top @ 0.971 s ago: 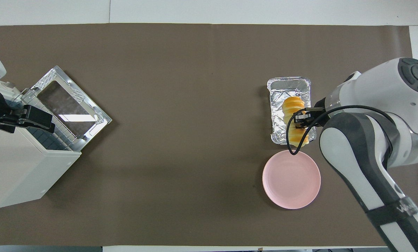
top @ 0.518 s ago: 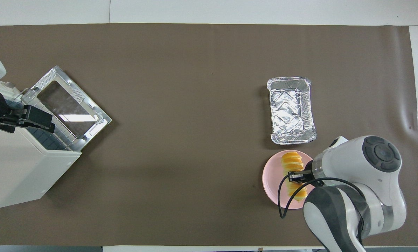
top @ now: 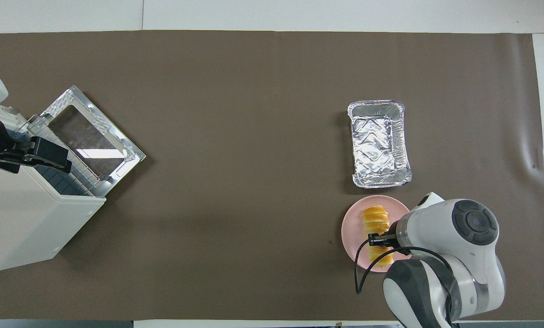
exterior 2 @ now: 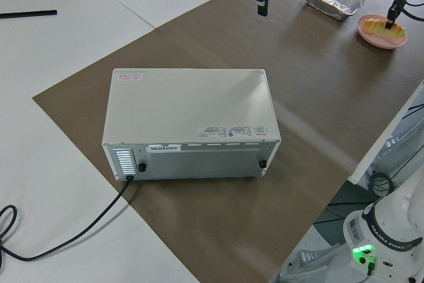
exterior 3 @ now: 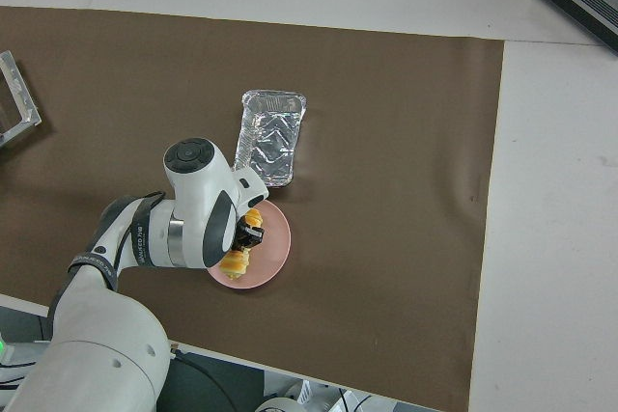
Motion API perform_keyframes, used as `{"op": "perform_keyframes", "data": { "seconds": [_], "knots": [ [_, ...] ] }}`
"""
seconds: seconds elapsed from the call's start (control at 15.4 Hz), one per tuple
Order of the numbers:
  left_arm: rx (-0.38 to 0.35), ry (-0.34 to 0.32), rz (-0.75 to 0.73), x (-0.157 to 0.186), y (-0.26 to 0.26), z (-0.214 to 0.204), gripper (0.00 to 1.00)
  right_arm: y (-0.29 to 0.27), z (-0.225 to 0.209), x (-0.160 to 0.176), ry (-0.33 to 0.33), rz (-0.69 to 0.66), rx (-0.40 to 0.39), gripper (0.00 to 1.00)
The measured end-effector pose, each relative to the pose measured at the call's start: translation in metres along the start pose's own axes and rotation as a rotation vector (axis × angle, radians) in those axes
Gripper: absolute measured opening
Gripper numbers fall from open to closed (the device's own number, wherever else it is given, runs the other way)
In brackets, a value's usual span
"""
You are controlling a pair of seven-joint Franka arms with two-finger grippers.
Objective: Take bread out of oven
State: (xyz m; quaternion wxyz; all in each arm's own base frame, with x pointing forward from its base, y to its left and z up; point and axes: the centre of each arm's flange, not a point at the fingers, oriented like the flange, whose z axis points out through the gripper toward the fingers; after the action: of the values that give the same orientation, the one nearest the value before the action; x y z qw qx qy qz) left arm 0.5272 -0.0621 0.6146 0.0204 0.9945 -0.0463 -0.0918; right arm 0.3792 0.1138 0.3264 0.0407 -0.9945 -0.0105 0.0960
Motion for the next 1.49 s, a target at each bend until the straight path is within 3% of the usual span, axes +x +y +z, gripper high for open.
{"op": "perform_keyframes", "data": {
  "seconds": [0.26,0.39,0.58,0.78,1.04,1.23,1.49],
  "knots": [
    [0.0,0.0,0.0,0.0,0.0,0.0,1.0,-0.008,-0.033,0.011,0.028,-0.009,0.013,0.54],
    [0.0,0.0,0.0,0.0,0.0,0.0,1.0,-0.01,-0.074,0.022,0.058,-0.009,0.024,0.74],
    [0.0,0.0,0.0,0.0,0.0,0.0,1.0,0.008,-0.144,0.038,0.123,-0.002,-0.032,1.0],
    [0.0,0.0,0.0,0.0,0.0,0.0,1.0,0.019,-0.211,0.046,0.167,0.017,-0.05,1.0],
    [0.0,0.0,0.0,0.0,0.0,0.0,1.0,0.031,-0.279,0.056,0.146,0.021,-0.086,1.0],
    [0.0,0.0,0.0,0.0,0.0,0.0,1.0,0.042,-0.287,0.073,0.146,-0.001,-0.137,1.0],
    [0.0,0.0,0.0,0.0,0.0,0.0,1.0,0.052,-0.298,0.086,0.161,0.014,-0.135,1.0]
  ]
}}
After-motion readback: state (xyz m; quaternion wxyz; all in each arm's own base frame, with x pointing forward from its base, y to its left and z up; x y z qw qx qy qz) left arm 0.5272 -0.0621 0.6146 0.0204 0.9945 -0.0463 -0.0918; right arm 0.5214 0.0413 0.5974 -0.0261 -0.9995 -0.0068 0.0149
